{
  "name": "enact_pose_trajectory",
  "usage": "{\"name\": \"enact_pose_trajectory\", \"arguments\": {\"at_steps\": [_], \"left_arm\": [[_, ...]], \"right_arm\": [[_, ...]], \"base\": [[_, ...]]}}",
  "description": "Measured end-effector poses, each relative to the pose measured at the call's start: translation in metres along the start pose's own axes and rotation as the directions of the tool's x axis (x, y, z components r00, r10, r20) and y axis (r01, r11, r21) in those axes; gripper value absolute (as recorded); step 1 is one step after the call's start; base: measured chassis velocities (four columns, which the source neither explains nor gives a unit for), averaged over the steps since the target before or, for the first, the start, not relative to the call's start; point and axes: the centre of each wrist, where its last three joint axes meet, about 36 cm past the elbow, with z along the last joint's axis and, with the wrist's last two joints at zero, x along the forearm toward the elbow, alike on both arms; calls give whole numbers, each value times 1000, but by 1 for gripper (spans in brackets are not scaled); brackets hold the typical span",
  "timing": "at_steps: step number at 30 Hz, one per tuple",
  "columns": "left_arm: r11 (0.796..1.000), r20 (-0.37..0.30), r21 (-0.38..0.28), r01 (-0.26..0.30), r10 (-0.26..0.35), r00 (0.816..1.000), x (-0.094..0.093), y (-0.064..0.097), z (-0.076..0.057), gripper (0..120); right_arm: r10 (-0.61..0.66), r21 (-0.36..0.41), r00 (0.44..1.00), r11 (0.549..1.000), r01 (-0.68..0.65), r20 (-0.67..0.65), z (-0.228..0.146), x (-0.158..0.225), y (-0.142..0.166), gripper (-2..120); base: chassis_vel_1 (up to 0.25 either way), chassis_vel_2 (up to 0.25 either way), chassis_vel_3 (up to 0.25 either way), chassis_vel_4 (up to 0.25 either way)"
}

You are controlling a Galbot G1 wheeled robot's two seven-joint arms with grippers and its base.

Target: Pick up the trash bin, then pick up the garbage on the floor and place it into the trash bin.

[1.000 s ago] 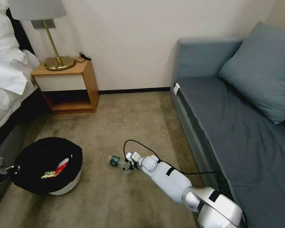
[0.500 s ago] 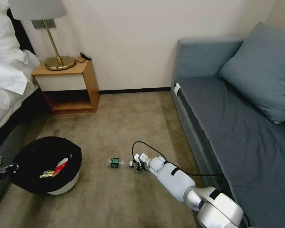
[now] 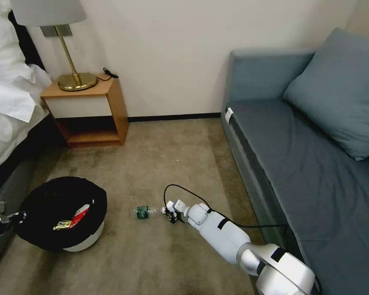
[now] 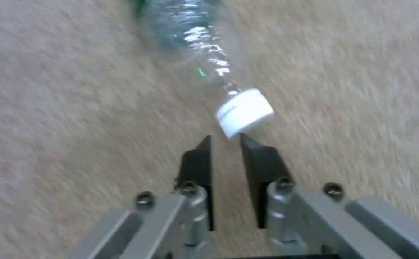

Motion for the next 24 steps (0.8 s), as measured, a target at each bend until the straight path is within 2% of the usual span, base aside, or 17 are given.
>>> {"name": "enact_pose_trajectory", "arguments": {"at_steps": [4,6,7,8,11,13,15,17,19,22,24], "left_arm": [[1000,-2,4,6,-6,1000,0,4,0,3],[1000,-3,9,10,-10,1000,0,6,1,3],[1000,-1,10,11,-11,1000,1,7,0,3],[1000,-1,10,11,-11,1000,1,7,0,3],[1000,0,10,11,-11,1000,1,7,0,3],[1000,1,10,11,-11,1000,2,7,0,3],[1000,2,10,11,-11,1000,2,7,0,3],[1000,4,8,9,-9,1000,2,6,-1,3],[1000,5,6,8,-8,1000,3,6,-1,3],[1000,8,4,4,-4,1000,4,4,-1,3],[1000,10,5,5,-6,1000,5,5,-1,3]], "right_arm": [[-15,36,1000,999,14,23,-13,1,4,30],[-30,64,999,998,27,42,-23,2,7,39],[-37,78,998,996,33,51,-29,3,8,47],[-37,78,998,996,33,51,-29,3,8,47],[-40,85,997,996,35,60,-35,4,8,58],[-38,75,998,997,33,59,-36,4,4,70],[-35,70,998,997,31,54,-34,4,3,71],[-17,48,999,999,16,31,-22,3,-3,83],[-10,39,1000,999,9,23,-17,3,-5,86],[8,20,1000,1000,-8,19,-8,2,-7,98],[11,-1,999,1000,-11,34,-7,2,-5,99]], "base": [[0,0,0,0],[0,0,0,0],[0,0,0,0],[0,0,0,0],[0,0,0,0],[0,0,0,0],[0,0,0,0],[0,0,0,0],[0,0,0,0],[0,0,0,0],[0,0,0,0]]}}
